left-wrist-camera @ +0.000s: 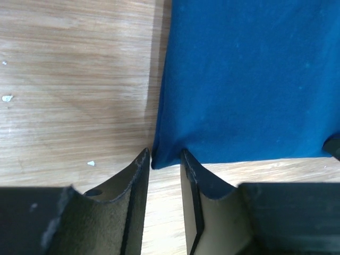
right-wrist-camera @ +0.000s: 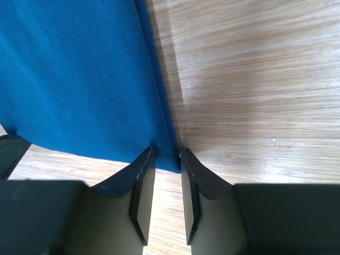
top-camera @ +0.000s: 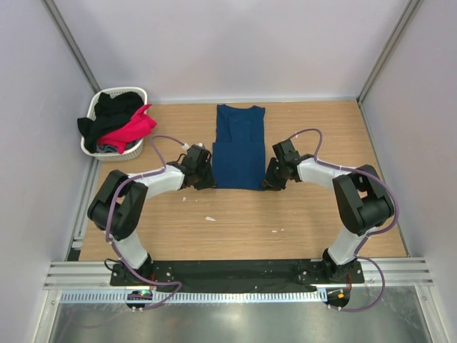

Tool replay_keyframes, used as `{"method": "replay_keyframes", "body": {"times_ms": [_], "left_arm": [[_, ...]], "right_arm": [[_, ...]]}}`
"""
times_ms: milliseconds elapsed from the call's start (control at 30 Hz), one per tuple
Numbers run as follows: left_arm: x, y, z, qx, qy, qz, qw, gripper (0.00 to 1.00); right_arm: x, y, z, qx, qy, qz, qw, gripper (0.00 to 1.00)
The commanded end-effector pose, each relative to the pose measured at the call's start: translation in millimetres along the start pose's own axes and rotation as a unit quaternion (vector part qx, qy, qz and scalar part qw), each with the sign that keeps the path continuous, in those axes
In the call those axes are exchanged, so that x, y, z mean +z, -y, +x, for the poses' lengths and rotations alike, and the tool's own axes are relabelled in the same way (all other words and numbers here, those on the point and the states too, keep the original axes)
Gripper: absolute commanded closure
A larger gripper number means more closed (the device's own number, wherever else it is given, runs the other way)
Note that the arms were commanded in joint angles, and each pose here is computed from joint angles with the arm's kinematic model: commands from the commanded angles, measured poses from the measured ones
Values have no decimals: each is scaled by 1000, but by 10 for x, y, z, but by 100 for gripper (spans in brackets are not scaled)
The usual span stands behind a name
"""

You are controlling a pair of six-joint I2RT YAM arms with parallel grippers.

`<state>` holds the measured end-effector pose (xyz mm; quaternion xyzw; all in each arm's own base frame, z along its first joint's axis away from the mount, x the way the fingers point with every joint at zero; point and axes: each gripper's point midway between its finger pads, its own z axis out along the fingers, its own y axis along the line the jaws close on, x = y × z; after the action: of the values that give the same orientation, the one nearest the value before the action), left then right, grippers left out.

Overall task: Fold and stack the t-shirts
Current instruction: Fold the tshirt

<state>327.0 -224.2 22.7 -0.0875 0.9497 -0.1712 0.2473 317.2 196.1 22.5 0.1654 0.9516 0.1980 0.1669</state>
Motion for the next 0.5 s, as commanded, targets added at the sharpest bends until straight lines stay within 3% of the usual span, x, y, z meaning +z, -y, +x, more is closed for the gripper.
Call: {"method": "replay_keyframes", "body": {"times_ms": [0,67,167,233,467], "left_arm": [[108,-138,138,-5,-15,-15,1000,69],[125,-136,145,-4,-16,-13,1000,76],[149,-172,195,-5,-24,-18,1000,100],[122,-169,208,-8,-25,-18,999,100],[-148,-279,415,-16,-43,-30,998,100]], "right_arm": [[-23,-46,-5,-1,9,-5,1000,70],[-3,-16,1,-2,9,1,1000,77],[7,38,31,0,7,9,1000,90],[-22,57,50,-2,6,13,1000,99],[-189,352,347,-25,-23,53,998,99]]}}
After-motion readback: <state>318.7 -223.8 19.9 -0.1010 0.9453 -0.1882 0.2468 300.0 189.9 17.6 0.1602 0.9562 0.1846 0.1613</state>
